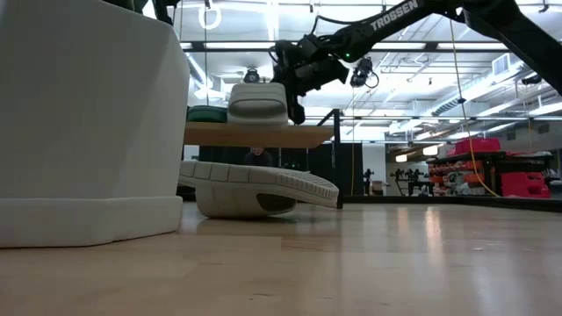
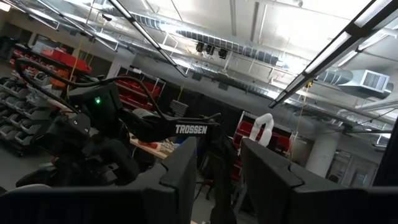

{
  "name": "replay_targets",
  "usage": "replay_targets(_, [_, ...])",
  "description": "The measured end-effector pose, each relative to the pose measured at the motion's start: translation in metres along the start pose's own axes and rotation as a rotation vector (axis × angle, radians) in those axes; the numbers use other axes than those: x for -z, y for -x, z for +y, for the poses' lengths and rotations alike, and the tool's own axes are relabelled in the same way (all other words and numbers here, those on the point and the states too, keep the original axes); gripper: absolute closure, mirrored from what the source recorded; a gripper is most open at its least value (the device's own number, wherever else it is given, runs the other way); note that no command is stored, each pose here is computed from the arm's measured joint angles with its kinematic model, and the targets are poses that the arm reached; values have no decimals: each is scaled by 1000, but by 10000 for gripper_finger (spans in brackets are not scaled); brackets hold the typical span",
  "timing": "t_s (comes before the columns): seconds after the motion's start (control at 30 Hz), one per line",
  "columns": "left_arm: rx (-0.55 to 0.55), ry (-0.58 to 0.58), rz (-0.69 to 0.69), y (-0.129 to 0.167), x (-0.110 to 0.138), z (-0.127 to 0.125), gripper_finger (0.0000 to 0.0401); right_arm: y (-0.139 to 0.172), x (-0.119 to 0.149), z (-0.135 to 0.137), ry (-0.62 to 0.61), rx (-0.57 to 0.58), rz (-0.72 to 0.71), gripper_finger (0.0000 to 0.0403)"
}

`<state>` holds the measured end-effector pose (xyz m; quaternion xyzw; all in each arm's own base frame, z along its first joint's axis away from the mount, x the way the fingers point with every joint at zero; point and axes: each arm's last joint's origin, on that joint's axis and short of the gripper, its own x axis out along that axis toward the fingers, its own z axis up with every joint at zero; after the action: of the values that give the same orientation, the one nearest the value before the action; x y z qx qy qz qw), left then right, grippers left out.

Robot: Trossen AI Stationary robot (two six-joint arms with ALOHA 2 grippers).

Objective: Pick and place slides into the shelf
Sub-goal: Put the right gray slipper on the shelf

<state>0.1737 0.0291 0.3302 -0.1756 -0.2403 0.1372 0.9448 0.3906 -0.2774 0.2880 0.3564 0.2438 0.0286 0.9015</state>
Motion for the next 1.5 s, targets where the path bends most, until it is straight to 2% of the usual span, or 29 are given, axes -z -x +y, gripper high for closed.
replay_targets(0.73, [0,3,0,0,0,0,277,1,4,-4,9,98,16,342])
replay_targets(0.9, [0,4,0,0,0,0,271,0,6,-4,-1,140,23,314])
replay_targets(1.23, [1,2,0,0,0,0,279,-6,8,2,52,171,26,314])
replay_targets(1.5, [1,1,1,0,0,0,271,-9,8,4,112,211,19,278])
